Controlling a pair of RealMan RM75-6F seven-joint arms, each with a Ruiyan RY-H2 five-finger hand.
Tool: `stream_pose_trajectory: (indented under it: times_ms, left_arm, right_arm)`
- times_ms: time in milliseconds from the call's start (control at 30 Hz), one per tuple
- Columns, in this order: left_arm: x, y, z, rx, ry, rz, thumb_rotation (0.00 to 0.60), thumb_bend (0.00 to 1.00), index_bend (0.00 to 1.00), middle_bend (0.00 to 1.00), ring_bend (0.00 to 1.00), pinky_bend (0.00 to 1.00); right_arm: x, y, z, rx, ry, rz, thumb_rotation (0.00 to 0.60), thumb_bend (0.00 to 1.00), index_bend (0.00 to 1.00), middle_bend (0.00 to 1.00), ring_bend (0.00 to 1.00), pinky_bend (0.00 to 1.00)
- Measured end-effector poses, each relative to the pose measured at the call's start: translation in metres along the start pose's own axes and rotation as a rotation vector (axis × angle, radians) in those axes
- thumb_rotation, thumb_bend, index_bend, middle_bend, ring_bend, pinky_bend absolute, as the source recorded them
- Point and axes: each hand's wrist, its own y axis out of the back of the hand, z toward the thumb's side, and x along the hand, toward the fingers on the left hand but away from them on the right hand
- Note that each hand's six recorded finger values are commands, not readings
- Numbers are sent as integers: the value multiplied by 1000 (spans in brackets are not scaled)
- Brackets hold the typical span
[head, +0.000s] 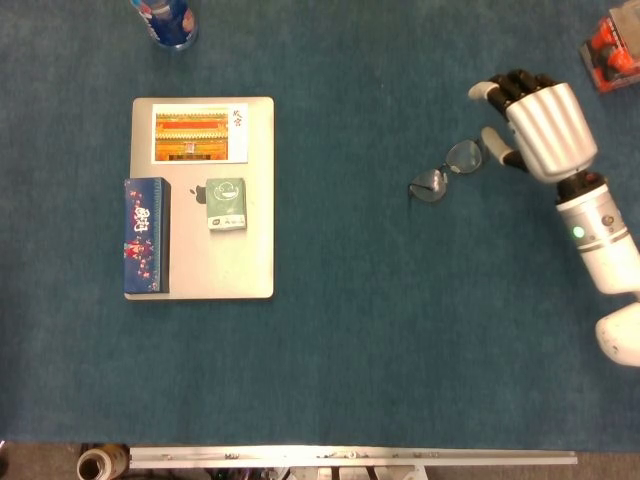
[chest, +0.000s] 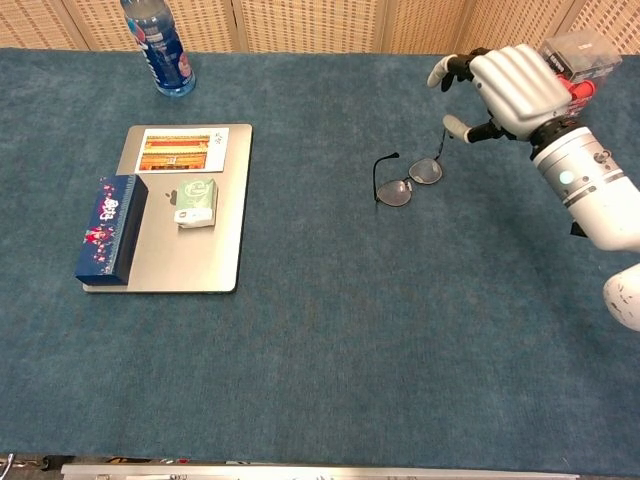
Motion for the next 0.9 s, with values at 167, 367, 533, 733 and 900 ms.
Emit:
stream_pose_trajectory:
  times_ms: [167,367,533,733,900]
  left_arm:
    - [-1,0,-1,0,2,1,600,0,477,455,337,441]
    - [-1,1,-1,-1,2,2,600,0,478,455,337,441]
    - [-1,2,-2,0,2,2,600,0,478,455,337,441]
    - [-1,2,-2,1,1,2,600,0,478,455,337,441]
    - [-1,3,-1,2,1,3,600,0,478,455,337,441]
  right_arm:
    - [-1,-5,7,-17,11,12,600,296,365,423,347,516]
    - [-2,-10,12,-26,22,28,600,296,366,424,347,516]
    - [-2,-15,16,-27,29,45,600,296,365,423,347,516]
    - [-2,-21,20,-33,36,63,600,296,365,423,347,516]
    - [-2,-27,24,-37,42,80,600,296,365,424,347,516]
